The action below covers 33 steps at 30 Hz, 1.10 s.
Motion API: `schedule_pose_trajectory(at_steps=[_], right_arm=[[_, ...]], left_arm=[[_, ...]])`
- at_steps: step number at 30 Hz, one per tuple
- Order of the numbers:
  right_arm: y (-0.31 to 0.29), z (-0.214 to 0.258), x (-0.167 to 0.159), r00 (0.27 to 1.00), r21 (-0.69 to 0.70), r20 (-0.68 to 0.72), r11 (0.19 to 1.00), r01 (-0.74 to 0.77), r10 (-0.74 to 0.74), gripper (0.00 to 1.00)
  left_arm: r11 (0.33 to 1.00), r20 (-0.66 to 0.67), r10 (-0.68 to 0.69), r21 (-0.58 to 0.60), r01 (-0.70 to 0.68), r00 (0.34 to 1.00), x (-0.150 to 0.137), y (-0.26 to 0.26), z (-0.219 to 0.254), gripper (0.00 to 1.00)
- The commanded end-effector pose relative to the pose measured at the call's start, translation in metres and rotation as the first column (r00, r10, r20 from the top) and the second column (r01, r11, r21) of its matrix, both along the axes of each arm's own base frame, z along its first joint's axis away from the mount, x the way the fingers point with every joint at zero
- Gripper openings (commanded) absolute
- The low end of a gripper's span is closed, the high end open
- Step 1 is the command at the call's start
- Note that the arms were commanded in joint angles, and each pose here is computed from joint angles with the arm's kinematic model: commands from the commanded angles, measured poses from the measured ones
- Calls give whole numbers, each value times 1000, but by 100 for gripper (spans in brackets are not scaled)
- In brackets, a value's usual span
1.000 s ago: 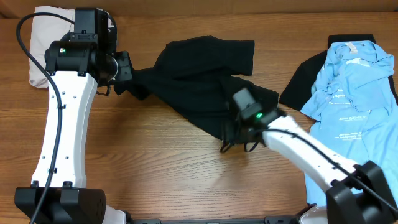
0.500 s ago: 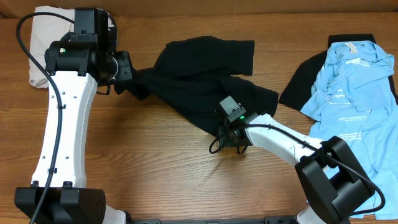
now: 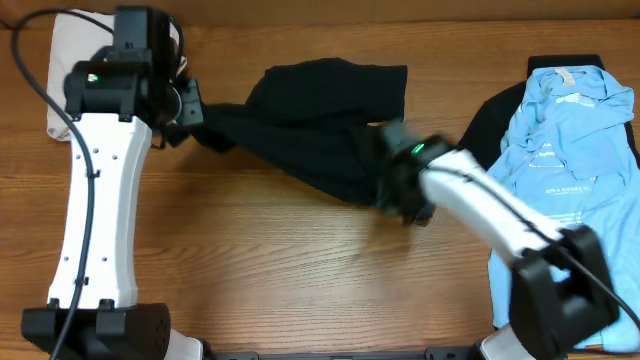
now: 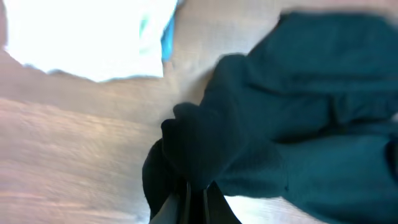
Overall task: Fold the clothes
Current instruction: 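Pull the t-shirt corners apart with both grippers to stretch it, then lift the t-shirt with both grippers and shake it out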
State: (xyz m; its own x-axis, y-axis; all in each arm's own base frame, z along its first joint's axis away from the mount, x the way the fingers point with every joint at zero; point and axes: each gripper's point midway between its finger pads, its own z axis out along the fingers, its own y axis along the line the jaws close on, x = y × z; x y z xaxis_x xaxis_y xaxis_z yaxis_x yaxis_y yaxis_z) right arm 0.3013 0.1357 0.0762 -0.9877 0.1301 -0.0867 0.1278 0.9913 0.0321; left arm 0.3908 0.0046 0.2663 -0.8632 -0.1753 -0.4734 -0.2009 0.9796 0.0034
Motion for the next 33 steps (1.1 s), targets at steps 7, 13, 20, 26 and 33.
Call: schedule_pose_trajectory(at_steps=[7, 13, 20, 26, 33], right_arm=[[-97, 303, 62, 777, 139, 608, 985, 98, -163, 4], [-130, 376, 30, 656, 177, 719, 973, 146, -229, 4], [-132, 395, -2, 642, 171, 736, 977, 130, -214, 4], [-132, 406, -18, 611, 174, 763, 977, 122, -212, 4], [-136, 425, -43, 546, 172, 810, 977, 125, -212, 4]], left_arm=[[994, 352, -76, 97, 44, 933, -1, 5, 146, 4], [986, 464, -132, 152, 68, 876, -19, 6, 196, 4], [985, 556, -137, 165, 53, 820, -54, 9, 234, 4], [982, 631, -110, 189, -15, 768, -91, 20, 263, 4], [976, 717, -75, 195, -96, 693, -132, 32, 294, 4]])
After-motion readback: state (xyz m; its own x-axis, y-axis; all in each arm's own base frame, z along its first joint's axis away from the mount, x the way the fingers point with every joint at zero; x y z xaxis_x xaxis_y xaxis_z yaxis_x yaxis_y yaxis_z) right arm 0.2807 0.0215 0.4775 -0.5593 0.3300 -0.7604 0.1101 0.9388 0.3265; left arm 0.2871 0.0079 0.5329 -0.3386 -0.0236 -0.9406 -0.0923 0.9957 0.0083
